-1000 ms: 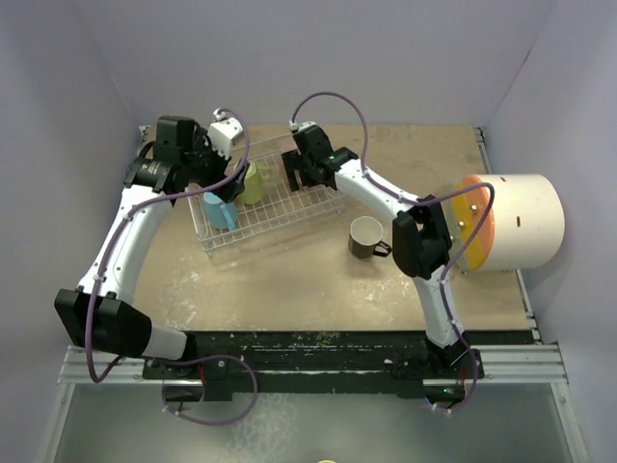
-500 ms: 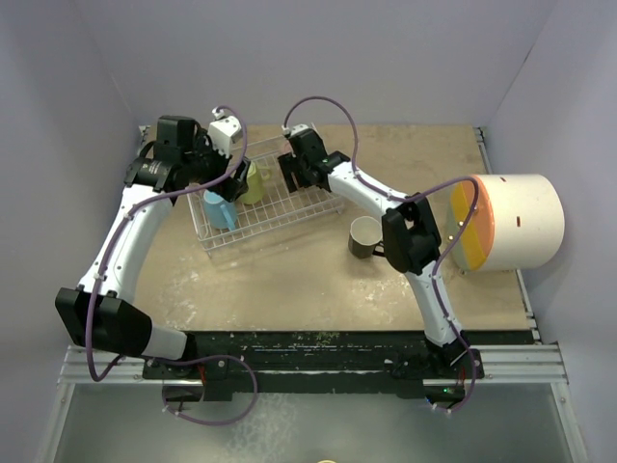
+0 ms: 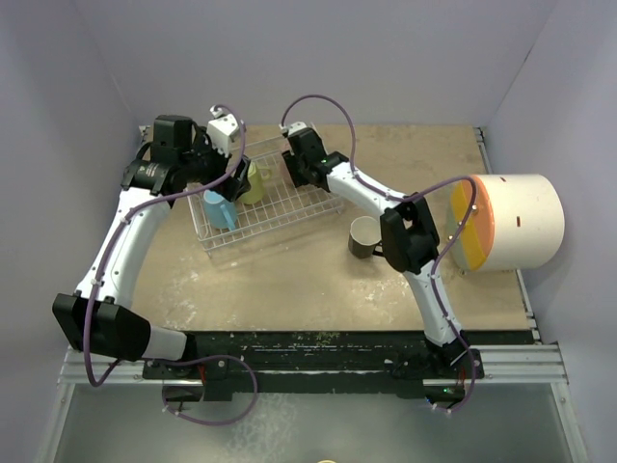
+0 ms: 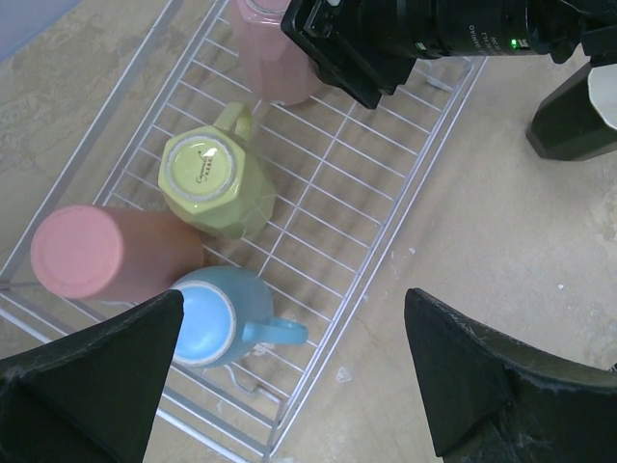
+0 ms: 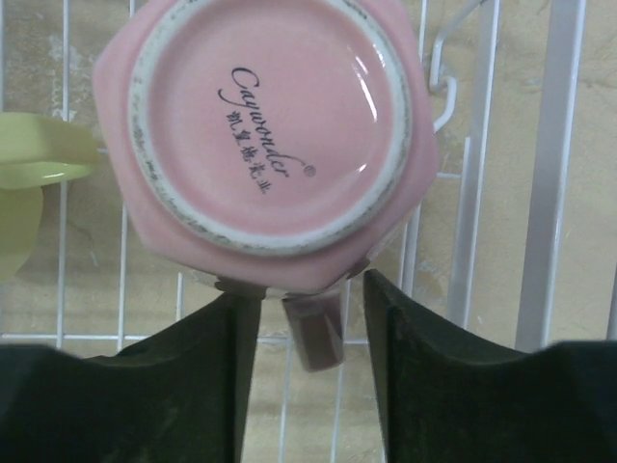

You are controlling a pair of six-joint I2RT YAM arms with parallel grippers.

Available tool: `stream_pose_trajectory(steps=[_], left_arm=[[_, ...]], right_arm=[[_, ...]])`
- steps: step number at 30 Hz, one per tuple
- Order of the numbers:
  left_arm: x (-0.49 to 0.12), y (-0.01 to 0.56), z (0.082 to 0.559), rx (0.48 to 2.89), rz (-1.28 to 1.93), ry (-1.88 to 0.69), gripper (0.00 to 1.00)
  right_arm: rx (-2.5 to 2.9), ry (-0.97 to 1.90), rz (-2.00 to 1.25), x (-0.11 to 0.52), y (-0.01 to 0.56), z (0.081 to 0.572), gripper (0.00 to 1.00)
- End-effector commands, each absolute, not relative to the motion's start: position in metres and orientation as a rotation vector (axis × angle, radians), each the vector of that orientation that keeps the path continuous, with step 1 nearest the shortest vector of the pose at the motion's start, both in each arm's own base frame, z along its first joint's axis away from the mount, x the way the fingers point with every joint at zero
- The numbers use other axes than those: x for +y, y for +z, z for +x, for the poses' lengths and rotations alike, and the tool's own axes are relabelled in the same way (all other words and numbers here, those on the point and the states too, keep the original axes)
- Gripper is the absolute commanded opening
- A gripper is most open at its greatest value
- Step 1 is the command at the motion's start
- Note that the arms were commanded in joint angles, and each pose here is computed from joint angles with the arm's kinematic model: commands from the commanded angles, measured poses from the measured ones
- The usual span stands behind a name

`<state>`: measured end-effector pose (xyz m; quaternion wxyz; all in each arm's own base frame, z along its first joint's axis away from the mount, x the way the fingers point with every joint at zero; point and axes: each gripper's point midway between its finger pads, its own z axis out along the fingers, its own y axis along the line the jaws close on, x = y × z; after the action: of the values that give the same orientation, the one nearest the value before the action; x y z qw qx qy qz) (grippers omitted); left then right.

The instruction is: Unload the cups from the dish rack

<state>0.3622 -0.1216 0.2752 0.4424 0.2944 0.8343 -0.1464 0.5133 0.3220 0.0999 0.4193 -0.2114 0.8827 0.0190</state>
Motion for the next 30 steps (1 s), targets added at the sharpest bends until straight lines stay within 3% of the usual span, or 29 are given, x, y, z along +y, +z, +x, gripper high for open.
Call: stream_pose_trajectory(steps=[1, 6, 8, 20, 30], left_arm=[[-0.127, 0.294, 0.362, 1.997, 0.712, -0.393, 0.99], [-0.124, 0.290, 0.359, 2.004, 0.716, -0.381, 0.99], [-0.125, 0.289, 0.356, 1.995, 0.736, -0.387, 0.99], [-0.129, 0.284, 0.334, 1.838, 0.920, -0.356, 0.99], [-0.137, 0.333, 0.299, 1.422, 1.094, -0.237, 0.99]], right_arm=[[2.141, 0.099, -0.510, 0.335, 0.122, 0.518, 0.43], [2.107, 0.116, -0.518, 0.339, 0.130, 0.510, 0.19], [2.094, 0.119, -0.513, 0.339, 0.139, 0.509, 0.00], [1.937, 0.271, -0.393, 0.334, 0.274, 0.476, 0.00], [1.958, 0.905, -0.288, 0.343, 0.346, 0.357, 0.00]])
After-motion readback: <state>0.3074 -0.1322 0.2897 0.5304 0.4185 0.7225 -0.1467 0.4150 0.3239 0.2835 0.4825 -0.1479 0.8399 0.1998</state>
